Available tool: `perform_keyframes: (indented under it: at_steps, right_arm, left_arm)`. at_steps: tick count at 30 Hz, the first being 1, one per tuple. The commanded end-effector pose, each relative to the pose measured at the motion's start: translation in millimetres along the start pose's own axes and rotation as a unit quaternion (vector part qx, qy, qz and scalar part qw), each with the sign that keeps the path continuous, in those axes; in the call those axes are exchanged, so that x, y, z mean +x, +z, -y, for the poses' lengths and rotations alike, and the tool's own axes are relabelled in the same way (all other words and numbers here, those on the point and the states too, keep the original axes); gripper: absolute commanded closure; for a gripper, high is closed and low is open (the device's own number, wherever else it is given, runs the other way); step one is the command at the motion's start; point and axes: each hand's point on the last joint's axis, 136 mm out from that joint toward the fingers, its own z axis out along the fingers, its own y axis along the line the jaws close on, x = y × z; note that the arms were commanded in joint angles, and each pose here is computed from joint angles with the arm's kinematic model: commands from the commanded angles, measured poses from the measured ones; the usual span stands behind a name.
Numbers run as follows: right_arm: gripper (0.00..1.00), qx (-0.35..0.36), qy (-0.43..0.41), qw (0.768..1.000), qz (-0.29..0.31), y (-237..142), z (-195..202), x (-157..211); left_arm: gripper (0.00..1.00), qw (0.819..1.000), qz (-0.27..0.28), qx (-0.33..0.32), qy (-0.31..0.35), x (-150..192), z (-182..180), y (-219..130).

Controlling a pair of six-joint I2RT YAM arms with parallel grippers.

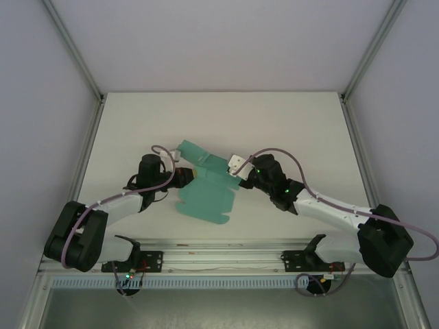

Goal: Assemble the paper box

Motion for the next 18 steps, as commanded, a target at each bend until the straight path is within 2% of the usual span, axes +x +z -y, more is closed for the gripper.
perform_keyframes:
  at_steps: [1, 4, 5, 6, 7, 8, 10, 15, 18]
  right_arm:
    - [1.0, 0.009, 0.004, 1.0, 0.029, -7, 11, -22]
    - [1.0, 0.016, -0.009, 1.0, 0.015, -6, 14, -18]
    - [1.0, 0.019, -0.018, 1.0, 0.007, -6, 15, -16]
    - [1.0, 0.023, -0.026, 0.999, 0.0, -6, 17, -14]
    - [1.0, 0.026, -0.034, 0.999, -0.007, -6, 19, -13]
    - [1.0, 0.027, -0.047, 0.998, -0.019, -6, 20, -10]
    - [1.0, 0.032, -0.072, 0.996, -0.041, -6, 23, -4]
    - [1.0, 0.049, -0.133, 0.986, -0.088, -4, 31, 9]
    - [1.0, 0.057, -0.175, 0.977, -0.109, 0, 31, 13]
  left_arm:
    - [0.93, 1.0, -0.001, -0.003, 0.014, -2, 3, 3]
    - [0.91, 1.0, -0.004, -0.018, 0.014, -1, 0, 2]
    - [0.85, 1.0, -0.005, -0.027, 0.012, -1, -2, 1]
    - [0.77, 0.999, -0.007, -0.036, 0.013, 0, -4, 0]
    - [0.6, 0.999, -0.006, -0.049, 0.011, 0, -8, -2]
    - [0.48, 0.998, -0.003, -0.066, 0.01, -1, -12, -6]
    - [0.39, 0.995, 0.006, -0.101, 0.005, -4, -20, -13]
    - [0.0, 0.985, 0.049, -0.167, 0.004, -20, -24, -43]
    - [0.0, 0.968, 0.09, -0.236, -0.01, -38, -34, -69]
